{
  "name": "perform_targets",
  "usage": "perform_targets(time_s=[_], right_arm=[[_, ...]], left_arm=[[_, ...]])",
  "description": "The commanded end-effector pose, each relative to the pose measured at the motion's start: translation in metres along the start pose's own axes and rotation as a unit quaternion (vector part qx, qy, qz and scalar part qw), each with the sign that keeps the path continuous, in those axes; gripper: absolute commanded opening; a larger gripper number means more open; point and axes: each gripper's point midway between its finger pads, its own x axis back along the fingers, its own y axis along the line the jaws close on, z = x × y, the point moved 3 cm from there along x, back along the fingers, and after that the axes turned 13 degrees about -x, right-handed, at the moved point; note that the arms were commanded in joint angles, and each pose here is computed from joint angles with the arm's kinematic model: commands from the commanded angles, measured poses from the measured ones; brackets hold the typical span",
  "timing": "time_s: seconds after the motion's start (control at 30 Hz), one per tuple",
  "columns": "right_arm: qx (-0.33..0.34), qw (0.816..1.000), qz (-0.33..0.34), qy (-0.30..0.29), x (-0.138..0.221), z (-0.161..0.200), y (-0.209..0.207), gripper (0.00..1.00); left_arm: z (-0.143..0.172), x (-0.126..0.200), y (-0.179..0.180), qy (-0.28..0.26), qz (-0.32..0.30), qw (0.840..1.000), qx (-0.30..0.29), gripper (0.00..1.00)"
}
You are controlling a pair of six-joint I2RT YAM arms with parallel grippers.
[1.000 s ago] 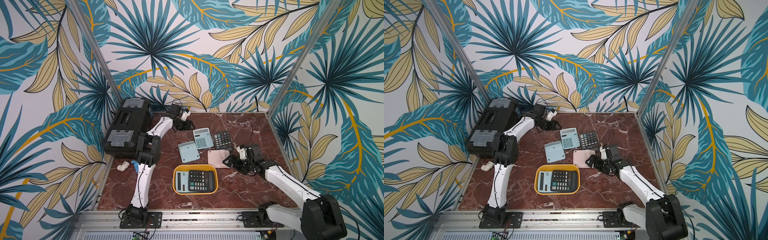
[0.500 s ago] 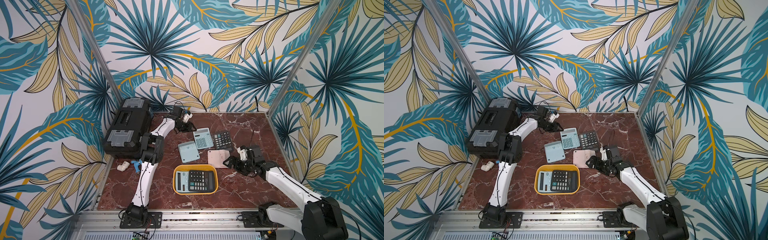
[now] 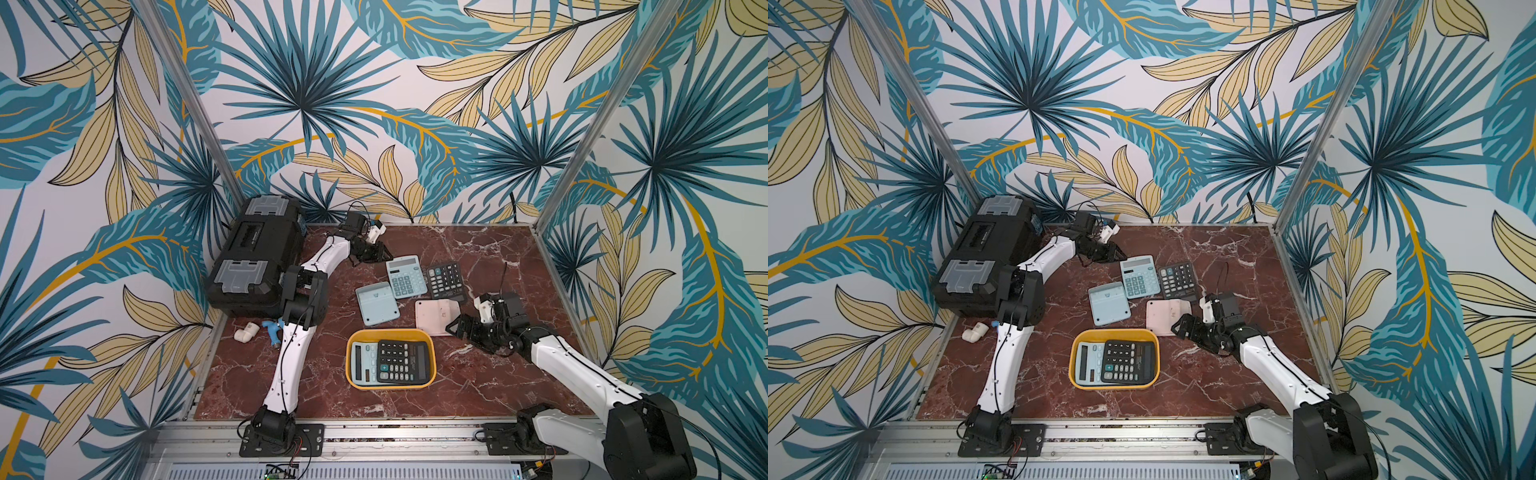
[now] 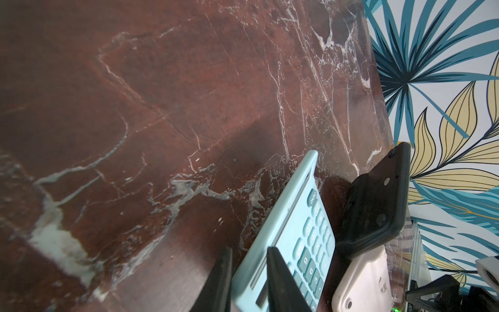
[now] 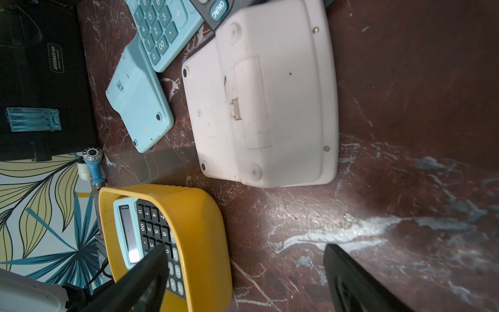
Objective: Put the calculator in the storage box
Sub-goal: Pick up the calculator at the center of the board.
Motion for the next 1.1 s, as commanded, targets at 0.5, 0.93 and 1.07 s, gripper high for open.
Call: perform_targets(time_s=[0.5,0.93,1.07], right_arm=[[-0.001,1.0,-0.014,0.005,-0.002,0.007,-0.004,0.94],[-0.001,1.0,-0.022,0.0,0.003,0.007,-0.001,0.94],[-0.002,1.0,-0.025,-0.002,0.006,0.008,0.001,0.99]], left_arm=[[0.0,0.001,-0.013,0.002,-0.004,0.999,-0.035,0.15],[-0.014,0.041,-0.033,-0.025,-0.025,0.998,-0.055,0.0],[-0.019,0.069,-0.033,-0.05,-0.033,0.998,-0.034,0.0]])
